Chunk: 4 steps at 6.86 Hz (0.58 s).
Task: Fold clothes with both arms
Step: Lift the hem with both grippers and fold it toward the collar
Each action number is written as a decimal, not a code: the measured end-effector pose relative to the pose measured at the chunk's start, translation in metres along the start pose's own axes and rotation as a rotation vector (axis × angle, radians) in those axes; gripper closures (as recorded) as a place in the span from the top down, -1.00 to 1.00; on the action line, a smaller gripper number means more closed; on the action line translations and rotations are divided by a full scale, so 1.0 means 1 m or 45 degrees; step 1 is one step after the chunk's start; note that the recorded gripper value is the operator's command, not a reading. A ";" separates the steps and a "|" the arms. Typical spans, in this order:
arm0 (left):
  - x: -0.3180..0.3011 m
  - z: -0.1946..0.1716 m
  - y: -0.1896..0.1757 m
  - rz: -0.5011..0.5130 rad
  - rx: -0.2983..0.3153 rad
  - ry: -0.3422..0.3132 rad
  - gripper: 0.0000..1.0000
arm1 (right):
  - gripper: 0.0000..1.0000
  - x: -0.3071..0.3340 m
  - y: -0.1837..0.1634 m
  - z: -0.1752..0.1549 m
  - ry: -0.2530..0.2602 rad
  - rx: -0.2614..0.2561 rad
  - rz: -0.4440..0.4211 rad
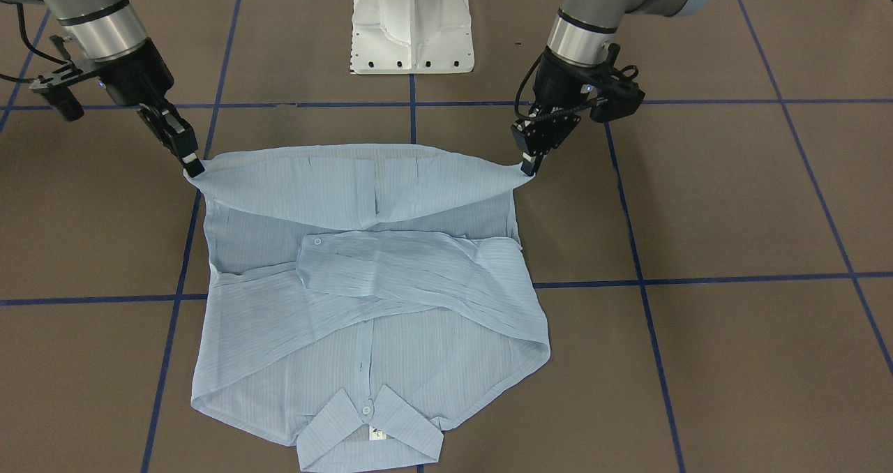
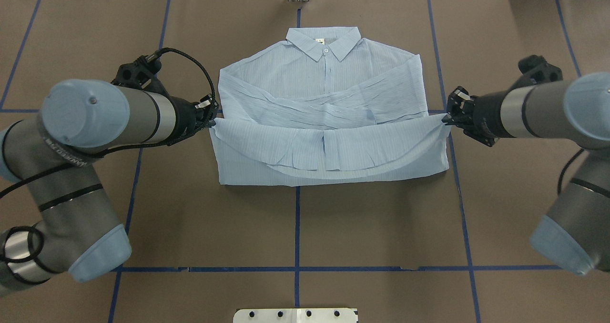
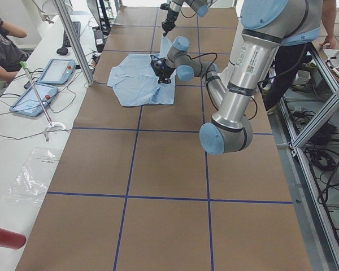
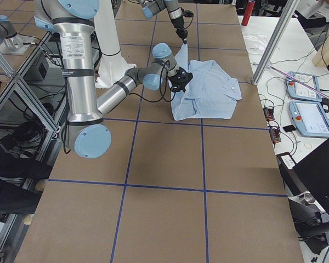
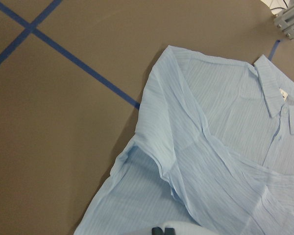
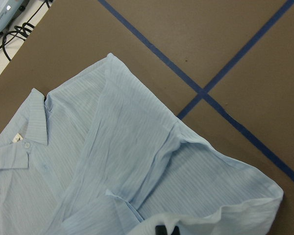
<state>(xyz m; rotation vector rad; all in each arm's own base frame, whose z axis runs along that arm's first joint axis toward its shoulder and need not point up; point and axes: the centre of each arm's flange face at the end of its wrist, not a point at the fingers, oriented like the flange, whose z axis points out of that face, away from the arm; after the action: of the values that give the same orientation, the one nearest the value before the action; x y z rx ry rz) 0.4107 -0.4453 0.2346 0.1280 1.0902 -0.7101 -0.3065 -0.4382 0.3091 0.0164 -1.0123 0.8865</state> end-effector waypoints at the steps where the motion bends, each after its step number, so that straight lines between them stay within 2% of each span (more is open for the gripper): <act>1: 0.009 0.026 -0.027 -0.009 0.043 0.016 -1.00 | -1.00 -0.033 -0.012 0.023 0.063 0.053 -0.024; 3: 0.026 0.064 -0.062 -0.002 0.102 -0.004 -1.00 | -1.00 -0.055 -0.049 0.059 0.155 0.126 -0.081; 4: 0.030 0.088 -0.072 -0.001 0.115 -0.015 -1.00 | -1.00 -0.067 -0.062 0.077 0.180 0.145 -0.079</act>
<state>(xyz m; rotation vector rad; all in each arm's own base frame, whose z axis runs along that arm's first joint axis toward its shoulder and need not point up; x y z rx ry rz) 0.4434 -0.5527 0.2687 0.2007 1.0471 -0.7600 -0.3373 -0.5525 0.3259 0.0803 -0.8248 0.8754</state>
